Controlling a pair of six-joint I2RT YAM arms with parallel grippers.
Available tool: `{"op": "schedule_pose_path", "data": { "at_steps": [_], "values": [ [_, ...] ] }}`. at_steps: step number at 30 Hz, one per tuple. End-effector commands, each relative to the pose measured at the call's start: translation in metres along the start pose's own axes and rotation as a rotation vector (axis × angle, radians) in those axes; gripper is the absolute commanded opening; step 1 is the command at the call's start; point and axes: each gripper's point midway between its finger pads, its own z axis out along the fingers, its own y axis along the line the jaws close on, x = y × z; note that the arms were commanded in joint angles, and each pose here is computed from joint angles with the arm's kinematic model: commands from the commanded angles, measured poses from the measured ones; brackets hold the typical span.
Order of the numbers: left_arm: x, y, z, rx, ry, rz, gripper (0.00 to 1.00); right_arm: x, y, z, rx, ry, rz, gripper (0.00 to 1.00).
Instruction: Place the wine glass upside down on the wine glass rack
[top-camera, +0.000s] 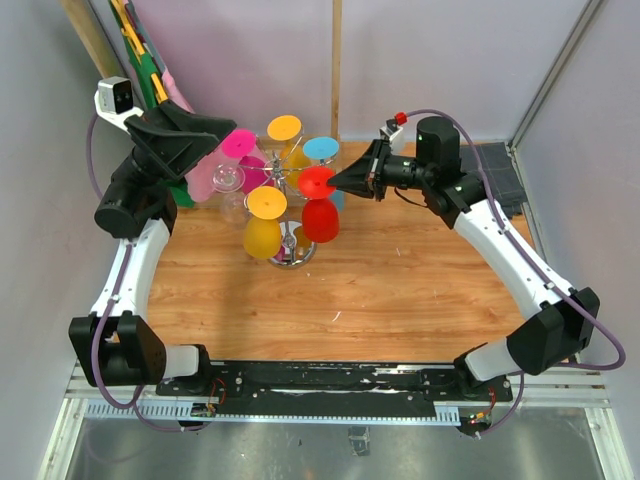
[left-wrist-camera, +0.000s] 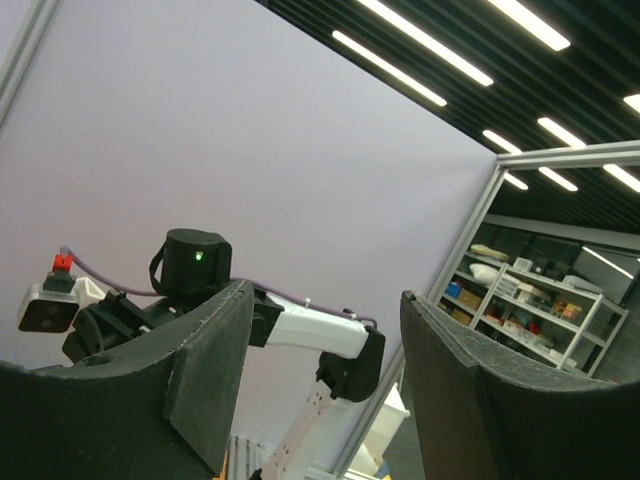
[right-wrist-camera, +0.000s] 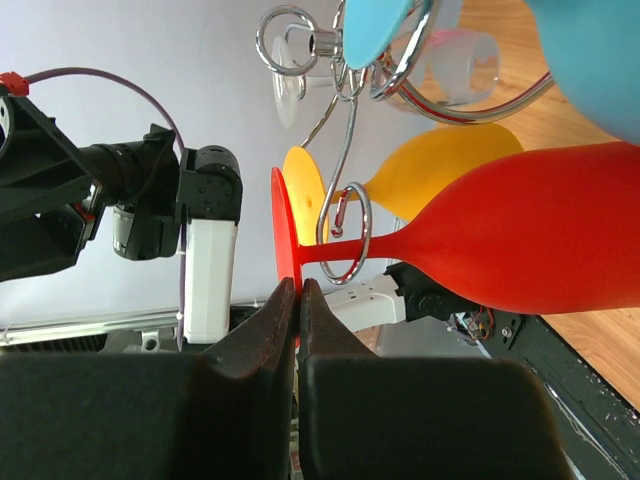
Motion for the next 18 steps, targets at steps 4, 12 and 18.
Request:
{"op": "schedule_pose_path", "data": {
  "at_steps": [4,12,18],
  "values": [
    [0.009,-0.017,-0.002,0.048,0.03,0.086,0.65,-0.013,-0.003,-0.013,-0.012,-0.042,-0.042,0.01],
    [0.009,-0.015,-0.003,0.042,0.033,0.086,0.65,-0.018,-0.019,-0.006,0.01,-0.035,-0.043,0.04],
    [0.01,-0.015,-0.003,0.039,0.036,0.088,0.65,-0.018,-0.027,-0.003,0.013,-0.026,-0.035,0.12]
  ]
}}
